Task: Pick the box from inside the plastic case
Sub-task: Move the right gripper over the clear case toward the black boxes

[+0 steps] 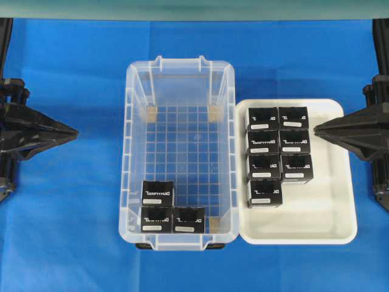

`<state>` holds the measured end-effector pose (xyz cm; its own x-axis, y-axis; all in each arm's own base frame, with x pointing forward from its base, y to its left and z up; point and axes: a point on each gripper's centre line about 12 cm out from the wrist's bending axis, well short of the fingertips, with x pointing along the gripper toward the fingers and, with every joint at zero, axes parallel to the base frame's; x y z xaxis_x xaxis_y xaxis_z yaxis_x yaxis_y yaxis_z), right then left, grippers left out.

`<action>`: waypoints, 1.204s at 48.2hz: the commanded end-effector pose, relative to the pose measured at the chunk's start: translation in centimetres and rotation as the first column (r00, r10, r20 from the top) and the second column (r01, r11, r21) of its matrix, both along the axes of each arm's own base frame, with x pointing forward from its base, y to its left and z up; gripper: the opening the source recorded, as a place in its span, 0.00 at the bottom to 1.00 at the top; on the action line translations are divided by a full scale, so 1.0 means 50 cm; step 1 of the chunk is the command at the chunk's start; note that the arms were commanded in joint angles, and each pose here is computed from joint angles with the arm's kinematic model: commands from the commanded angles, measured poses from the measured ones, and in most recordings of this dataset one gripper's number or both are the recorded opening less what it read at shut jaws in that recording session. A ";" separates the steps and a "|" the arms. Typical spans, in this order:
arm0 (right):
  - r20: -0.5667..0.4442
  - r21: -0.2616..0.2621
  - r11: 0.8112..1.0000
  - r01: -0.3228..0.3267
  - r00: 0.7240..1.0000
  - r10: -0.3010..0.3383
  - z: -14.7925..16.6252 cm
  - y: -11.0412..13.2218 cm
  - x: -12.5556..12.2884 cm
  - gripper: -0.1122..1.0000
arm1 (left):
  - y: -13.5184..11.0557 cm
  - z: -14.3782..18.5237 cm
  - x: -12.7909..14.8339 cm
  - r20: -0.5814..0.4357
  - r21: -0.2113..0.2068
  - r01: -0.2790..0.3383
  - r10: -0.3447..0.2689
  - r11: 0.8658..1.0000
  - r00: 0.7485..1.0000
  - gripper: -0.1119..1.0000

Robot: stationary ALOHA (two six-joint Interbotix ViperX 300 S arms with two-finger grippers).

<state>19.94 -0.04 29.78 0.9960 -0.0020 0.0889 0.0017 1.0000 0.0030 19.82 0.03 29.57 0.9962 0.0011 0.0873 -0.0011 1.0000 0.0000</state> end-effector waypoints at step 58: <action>-0.908 0.158 0.984 0.080 0.405 0.113 -0.014 0.047 0.474 0.10 | -0.002 0.013 -0.010 -0.264 -0.029 -0.002 -0.006 1.000 0.965 0.05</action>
